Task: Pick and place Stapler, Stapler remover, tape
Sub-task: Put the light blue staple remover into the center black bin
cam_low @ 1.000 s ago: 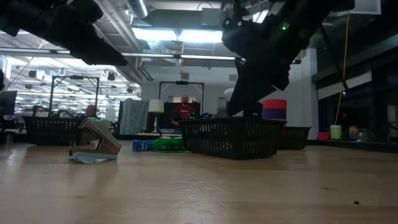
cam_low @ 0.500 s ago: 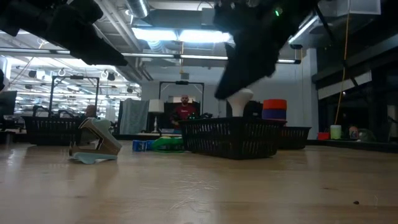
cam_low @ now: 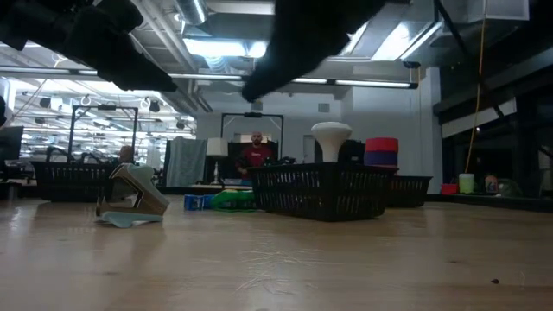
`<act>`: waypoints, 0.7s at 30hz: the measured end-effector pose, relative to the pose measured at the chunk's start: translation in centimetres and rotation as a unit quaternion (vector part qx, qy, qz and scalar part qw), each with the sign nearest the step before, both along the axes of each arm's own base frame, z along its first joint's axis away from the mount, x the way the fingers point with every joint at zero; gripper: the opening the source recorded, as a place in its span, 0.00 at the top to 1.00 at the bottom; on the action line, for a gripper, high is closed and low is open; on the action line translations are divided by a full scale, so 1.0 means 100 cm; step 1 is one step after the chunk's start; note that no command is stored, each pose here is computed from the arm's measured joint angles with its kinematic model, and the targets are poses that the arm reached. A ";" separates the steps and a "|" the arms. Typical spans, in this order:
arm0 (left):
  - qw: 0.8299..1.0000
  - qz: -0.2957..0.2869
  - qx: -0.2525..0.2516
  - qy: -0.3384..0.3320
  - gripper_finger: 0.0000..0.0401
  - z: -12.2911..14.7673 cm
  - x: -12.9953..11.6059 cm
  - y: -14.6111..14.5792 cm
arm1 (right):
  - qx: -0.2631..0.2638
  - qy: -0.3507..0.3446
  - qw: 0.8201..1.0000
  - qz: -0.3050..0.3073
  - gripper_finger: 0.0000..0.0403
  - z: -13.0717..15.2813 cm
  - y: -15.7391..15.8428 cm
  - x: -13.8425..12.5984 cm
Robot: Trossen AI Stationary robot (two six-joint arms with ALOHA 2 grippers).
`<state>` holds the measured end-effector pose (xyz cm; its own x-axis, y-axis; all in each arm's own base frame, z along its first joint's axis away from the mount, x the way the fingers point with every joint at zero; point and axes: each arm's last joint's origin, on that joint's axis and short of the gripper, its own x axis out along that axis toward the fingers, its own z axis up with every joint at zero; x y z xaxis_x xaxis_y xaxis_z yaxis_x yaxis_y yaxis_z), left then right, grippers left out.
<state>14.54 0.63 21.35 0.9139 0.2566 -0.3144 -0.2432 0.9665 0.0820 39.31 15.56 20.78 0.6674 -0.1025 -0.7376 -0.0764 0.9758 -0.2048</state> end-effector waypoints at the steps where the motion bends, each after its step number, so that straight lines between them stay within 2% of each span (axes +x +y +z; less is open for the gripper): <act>1: 1.000 0.000 0.000 0.000 0.48 0.000 0.000 0.000 | -0.002 -0.001 1.000 0.013 0.72 0.001 0.002 0.004; 5: 1.000 0.000 0.000 0.000 0.48 0.000 0.000 0.000 | -0.017 0.001 0.997 0.073 0.72 0.001 0.009 0.018; 10: 1.000 0.000 0.000 0.000 0.48 0.000 0.000 0.000 | -0.034 -0.009 0.990 0.134 0.72 -0.013 0.013 0.033; 16: 1.000 0.000 0.000 0.000 0.48 0.000 0.000 0.000 | 0.018 -0.031 0.980 0.198 0.72 -0.029 0.004 0.051; 21: 1.000 0.000 0.000 0.000 0.48 0.000 0.000 0.000 | 0.045 -0.040 0.979 0.197 0.72 -0.043 0.002 0.059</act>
